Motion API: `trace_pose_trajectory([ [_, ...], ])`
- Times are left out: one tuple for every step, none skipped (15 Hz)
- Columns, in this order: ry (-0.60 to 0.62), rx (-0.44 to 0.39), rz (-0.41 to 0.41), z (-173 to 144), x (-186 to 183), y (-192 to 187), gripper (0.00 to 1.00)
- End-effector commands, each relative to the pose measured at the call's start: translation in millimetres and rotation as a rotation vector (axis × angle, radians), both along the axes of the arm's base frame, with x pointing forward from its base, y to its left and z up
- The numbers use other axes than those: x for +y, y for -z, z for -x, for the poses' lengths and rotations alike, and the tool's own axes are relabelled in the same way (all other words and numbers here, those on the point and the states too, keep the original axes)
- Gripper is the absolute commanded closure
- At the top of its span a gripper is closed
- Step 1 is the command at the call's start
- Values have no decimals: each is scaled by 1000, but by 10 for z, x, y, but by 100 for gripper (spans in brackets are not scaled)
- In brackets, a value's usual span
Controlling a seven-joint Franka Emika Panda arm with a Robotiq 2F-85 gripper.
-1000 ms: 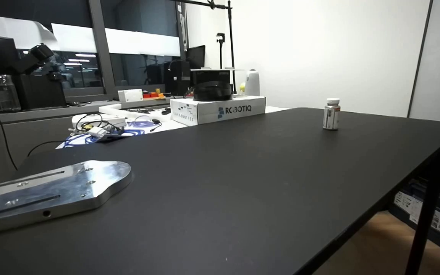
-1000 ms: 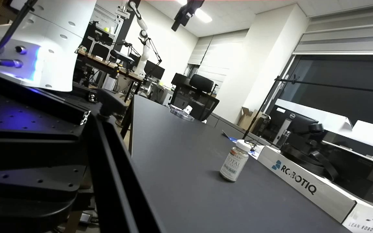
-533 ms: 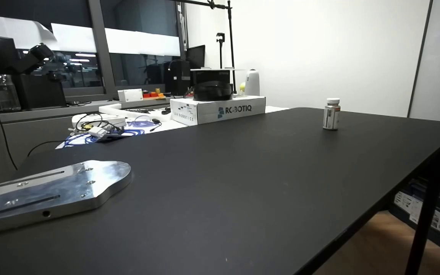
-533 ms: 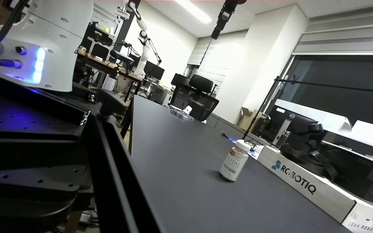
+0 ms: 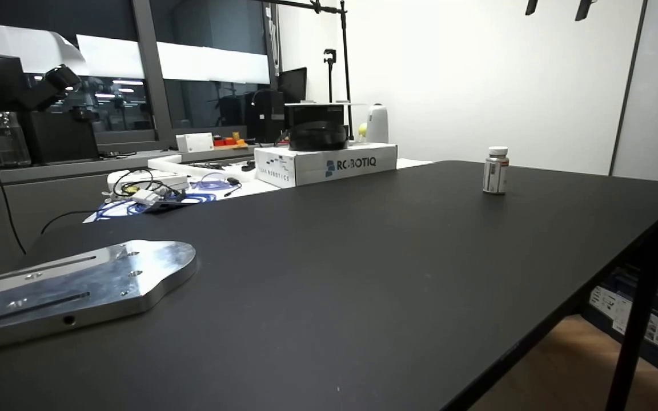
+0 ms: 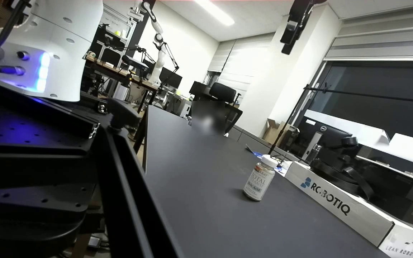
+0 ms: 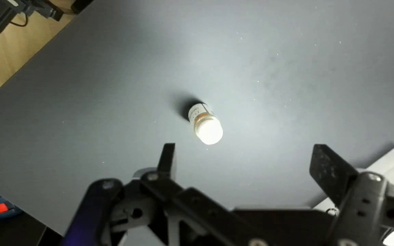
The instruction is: Put the bottle on the metal thing
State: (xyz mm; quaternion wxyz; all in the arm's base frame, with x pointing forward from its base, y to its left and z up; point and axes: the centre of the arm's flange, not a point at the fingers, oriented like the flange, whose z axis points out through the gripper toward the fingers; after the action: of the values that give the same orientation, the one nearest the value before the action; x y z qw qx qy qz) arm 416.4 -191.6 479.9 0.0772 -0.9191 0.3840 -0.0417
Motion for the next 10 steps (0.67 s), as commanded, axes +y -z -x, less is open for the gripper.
trace_pose_trajectory([
  [182, -11, -69, -478, -187, -274, 0],
  [87, -17, -32, -191, -91, -91, 0],
  [114, -20, -44, -273, -117, -130, 0],
  [128, -19, -48, -329, -137, -149, 0],
  [135, -18, -49, -361, -151, -156, 0],
  [138, -16, -49, -375, -156, -152, 0],
  [140, -15, -50, -377, -157, -150, 0],
  [142, -15, -50, -376, -156, -150, 0],
  [144, -14, -51, -376, -156, -150, 0],
  [145, -14, -51, -376, -156, -150, 0],
])
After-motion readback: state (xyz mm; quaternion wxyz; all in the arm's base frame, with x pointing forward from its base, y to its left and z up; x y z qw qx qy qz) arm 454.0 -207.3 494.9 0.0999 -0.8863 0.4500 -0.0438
